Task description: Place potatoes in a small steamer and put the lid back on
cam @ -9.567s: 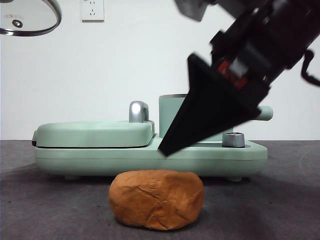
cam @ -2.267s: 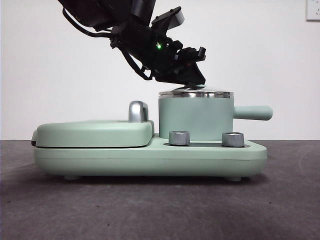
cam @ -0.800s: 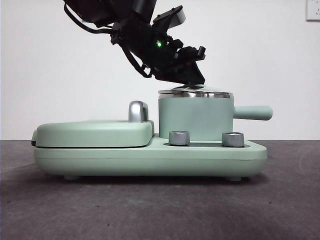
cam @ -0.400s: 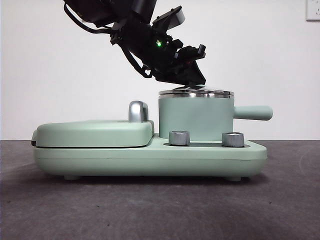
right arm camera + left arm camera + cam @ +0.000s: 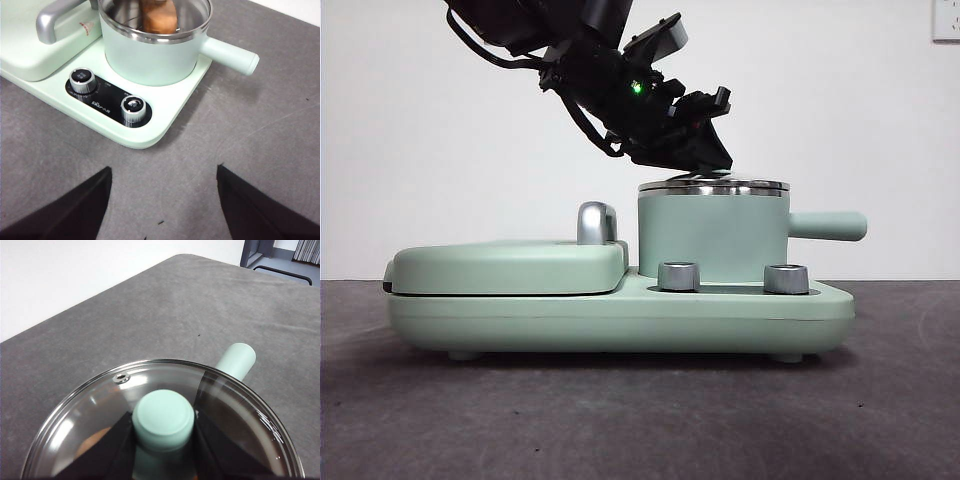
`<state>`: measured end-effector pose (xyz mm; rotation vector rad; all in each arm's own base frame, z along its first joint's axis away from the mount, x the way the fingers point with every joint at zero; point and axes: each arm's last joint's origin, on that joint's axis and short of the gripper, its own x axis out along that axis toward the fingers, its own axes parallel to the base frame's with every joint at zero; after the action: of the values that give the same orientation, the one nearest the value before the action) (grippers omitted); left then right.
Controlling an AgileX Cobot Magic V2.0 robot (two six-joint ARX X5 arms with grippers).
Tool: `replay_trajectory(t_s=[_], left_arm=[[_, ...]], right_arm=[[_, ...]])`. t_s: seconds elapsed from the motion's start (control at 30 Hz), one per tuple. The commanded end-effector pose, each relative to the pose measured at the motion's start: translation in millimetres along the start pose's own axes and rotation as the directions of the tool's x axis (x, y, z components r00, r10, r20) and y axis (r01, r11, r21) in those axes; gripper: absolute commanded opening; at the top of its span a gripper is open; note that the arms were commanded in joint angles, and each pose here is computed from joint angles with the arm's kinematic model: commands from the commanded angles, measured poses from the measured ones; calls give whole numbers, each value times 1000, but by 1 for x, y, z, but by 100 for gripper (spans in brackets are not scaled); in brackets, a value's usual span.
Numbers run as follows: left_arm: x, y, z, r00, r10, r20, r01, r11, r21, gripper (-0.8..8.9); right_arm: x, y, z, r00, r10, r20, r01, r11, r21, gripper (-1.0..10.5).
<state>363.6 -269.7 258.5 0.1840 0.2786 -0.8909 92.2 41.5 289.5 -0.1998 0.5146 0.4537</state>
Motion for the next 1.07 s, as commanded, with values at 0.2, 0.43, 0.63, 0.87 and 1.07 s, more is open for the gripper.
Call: replay_trajectory(t_s=[0.2,0.43,0.63,0.87,1.07], left_arm=[[7,1,-1,1000,-7,0,7,1000,-10,325],[-20,5,22,1000,7,11,-7,1000,-23,344],[-67,23,38,998,5,-59,-14,989,-149,344],[-138,36,30,997,67,-36,-74,966,-248,342],[-206,19,-17,987,144,-67,-158,936,-315,339]], right_arm=[[1,0,0,1000,1,-1,-1,1000,8,324],[1,0,0,1000,1,-1,-1,1000,8,324],[1,0,0,1000,2,-1,-2,1000,8,325],[1,1,0,1000,8,0,-8,1000,8,325],[1,1,0,1000,9,0,-9,1000,9,325]])
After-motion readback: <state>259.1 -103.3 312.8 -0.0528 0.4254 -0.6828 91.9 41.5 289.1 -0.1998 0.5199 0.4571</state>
